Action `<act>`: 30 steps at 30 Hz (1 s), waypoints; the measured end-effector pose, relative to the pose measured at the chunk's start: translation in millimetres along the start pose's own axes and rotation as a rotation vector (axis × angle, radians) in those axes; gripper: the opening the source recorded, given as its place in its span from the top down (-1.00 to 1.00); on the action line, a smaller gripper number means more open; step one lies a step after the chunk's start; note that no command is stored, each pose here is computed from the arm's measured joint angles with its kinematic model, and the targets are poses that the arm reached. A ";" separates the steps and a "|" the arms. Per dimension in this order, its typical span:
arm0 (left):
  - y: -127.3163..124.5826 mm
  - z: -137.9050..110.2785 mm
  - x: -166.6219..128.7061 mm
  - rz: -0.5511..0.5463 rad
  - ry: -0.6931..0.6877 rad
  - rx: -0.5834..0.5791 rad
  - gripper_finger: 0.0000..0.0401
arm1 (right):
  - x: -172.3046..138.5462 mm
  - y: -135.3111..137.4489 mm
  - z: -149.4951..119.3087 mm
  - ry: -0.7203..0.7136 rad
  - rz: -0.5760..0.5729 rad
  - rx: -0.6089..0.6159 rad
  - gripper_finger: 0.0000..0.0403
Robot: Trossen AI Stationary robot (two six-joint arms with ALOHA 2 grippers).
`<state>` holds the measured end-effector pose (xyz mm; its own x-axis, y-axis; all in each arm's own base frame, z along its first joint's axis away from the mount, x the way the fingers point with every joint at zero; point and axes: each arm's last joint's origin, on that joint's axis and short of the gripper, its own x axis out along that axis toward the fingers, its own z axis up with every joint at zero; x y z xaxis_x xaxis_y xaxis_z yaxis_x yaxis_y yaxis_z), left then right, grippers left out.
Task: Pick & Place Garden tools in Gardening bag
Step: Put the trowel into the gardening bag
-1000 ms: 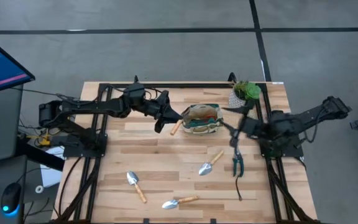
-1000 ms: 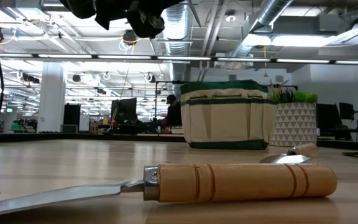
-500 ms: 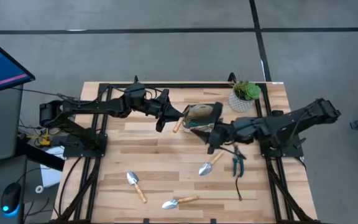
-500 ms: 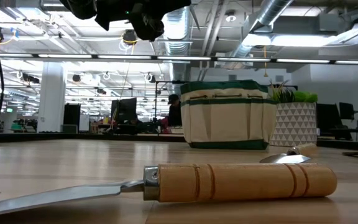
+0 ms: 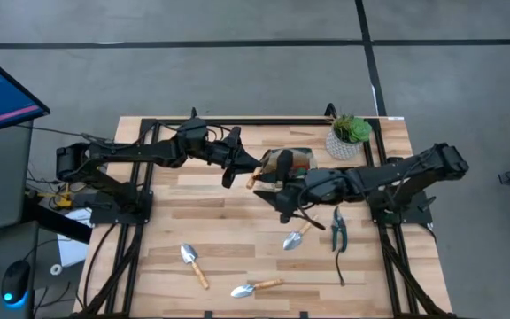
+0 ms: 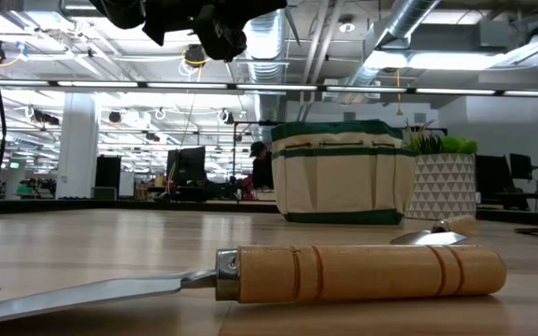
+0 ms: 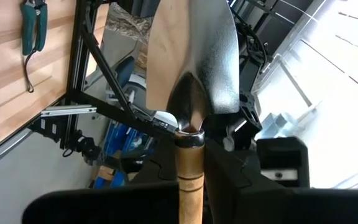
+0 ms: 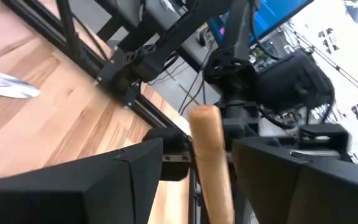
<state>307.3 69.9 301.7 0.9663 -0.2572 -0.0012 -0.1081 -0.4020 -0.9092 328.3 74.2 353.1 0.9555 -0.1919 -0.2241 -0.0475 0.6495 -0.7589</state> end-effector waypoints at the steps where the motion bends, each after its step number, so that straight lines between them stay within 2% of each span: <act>1: 0.0 0.0 0.0 0.000 0.000 0.000 0.92 | 2.6 0.9 0.4 0.003 0.004 -0.005 0.07; 9: 0.1 0.0 0.0 0.001 0.000 0.001 0.92 | 7.6 -1.5 -0.5 0.012 -0.002 -0.003 0.11; 22: 0.8 0.1 0.2 0.004 -0.008 -0.004 0.92 | 11.8 -9.1 -8.0 0.037 -0.025 0.007 0.65; 30: 0.5 0.4 0.0 0.002 -0.009 0.018 0.83 | 11.3 -10.1 -5.8 0.021 -0.041 0.067 0.70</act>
<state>307.4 70.1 301.1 0.9681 -0.2506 -0.0067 -0.1061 -0.3854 -0.9166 337.9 61.2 354.7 0.9498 -0.2344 -0.2072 0.0117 0.6883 -0.7253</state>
